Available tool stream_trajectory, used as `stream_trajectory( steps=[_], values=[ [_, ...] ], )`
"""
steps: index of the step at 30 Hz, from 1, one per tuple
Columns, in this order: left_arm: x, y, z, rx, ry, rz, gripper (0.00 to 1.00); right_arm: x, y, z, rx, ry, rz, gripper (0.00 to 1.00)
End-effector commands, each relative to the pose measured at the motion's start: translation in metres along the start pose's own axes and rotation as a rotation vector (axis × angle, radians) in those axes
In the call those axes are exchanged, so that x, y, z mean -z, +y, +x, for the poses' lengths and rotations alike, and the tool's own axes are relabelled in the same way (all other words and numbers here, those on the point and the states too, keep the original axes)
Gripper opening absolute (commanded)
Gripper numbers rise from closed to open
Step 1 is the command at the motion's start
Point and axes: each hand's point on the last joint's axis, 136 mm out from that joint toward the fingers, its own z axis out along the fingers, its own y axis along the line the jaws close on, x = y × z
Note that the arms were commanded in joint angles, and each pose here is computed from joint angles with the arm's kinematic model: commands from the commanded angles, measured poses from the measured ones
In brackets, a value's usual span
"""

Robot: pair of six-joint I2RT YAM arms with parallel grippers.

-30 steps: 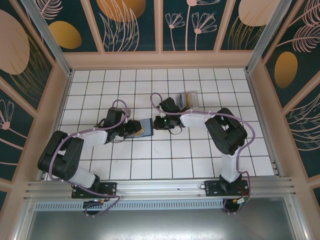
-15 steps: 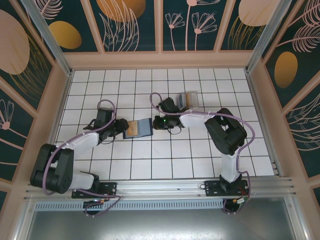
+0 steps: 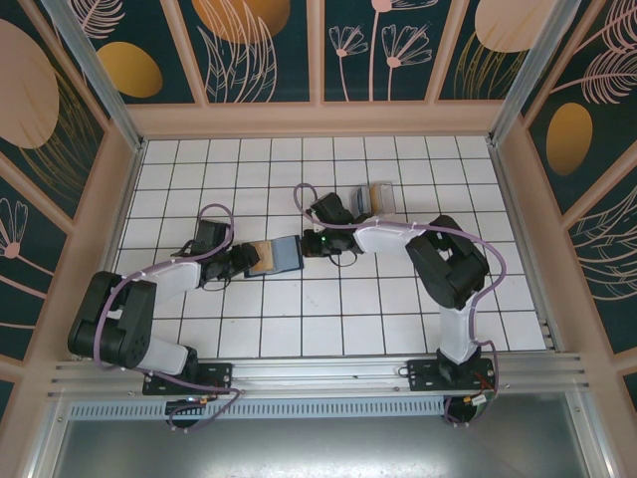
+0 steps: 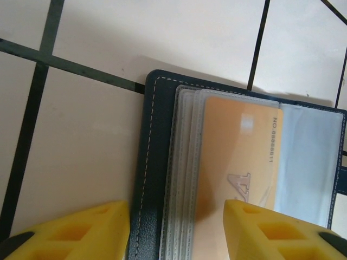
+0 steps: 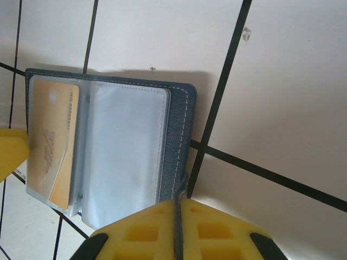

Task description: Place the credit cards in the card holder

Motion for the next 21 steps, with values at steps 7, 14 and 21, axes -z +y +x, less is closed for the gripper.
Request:
stream_trajectory(
  steps=[7,14,21],
  values=[
    [0.017,-0.054,-0.017,-0.043,-0.062,0.243,0.45,-0.016,0.025,0.001,0.006,0.018,-0.09,0.07],
    [0.029,-0.08,-0.022,-0.07,-0.091,0.362,0.42,-0.024,0.033,0.007,-0.016,0.042,-0.148,0.07],
    [0.02,-0.105,-0.009,-0.128,-0.041,0.421,0.42,-0.026,0.033,0.006,-0.022,0.029,-0.149,0.07]
  ],
)
